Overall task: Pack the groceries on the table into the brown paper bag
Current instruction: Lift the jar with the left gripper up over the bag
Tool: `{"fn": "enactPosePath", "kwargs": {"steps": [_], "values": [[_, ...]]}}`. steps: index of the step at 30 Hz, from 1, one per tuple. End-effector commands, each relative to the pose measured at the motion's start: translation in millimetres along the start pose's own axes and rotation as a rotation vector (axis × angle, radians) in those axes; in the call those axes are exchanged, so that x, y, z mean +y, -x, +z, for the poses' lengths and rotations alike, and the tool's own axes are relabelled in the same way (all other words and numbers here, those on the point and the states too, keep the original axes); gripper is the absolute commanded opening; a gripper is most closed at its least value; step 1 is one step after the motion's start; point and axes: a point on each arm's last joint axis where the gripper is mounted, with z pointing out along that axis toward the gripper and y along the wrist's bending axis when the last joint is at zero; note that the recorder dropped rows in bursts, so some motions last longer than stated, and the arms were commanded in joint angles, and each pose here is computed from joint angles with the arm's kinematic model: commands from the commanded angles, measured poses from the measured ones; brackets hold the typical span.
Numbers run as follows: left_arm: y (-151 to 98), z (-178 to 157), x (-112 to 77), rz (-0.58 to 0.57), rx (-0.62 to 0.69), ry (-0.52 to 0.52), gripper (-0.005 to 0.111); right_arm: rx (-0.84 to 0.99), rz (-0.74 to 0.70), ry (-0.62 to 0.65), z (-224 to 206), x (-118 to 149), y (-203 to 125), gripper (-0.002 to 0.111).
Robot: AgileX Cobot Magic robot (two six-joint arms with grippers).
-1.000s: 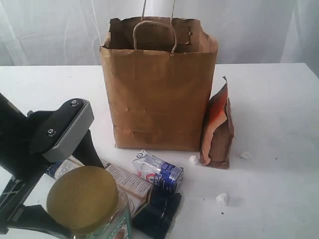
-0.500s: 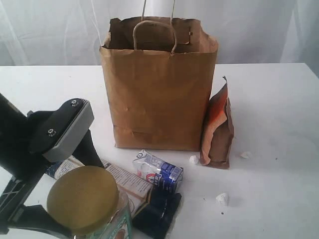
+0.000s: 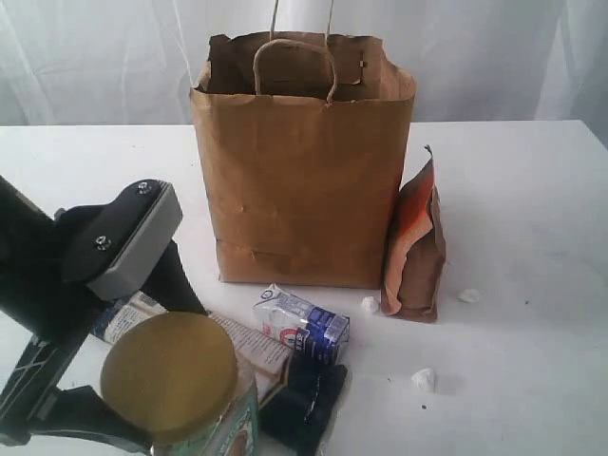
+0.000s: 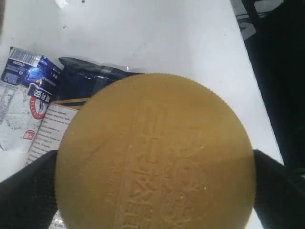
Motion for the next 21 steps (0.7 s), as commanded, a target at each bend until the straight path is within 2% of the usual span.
{"fn": "enactPosePath", "kwargs": {"steps": [1, 13, 21], "values": [[16.5, -12.2, -6.1, -0.012, -0.117, 0.055, 0.0, -0.004, 0.001, 0.001, 0.1, 0.1, -1.1, 0.0], [29.1, -37.5, -23.4, 0.055, -0.151, 0.159, 0.0, -0.004, 0.001, 0.001, 0.1, 0.1, -1.1, 0.0], [46.8, -75.4, -57.9, 0.16, -0.227, 0.327, 0.0, -0.004, 0.001, 0.001, 0.1, 0.1, -1.1, 0.0]]}}
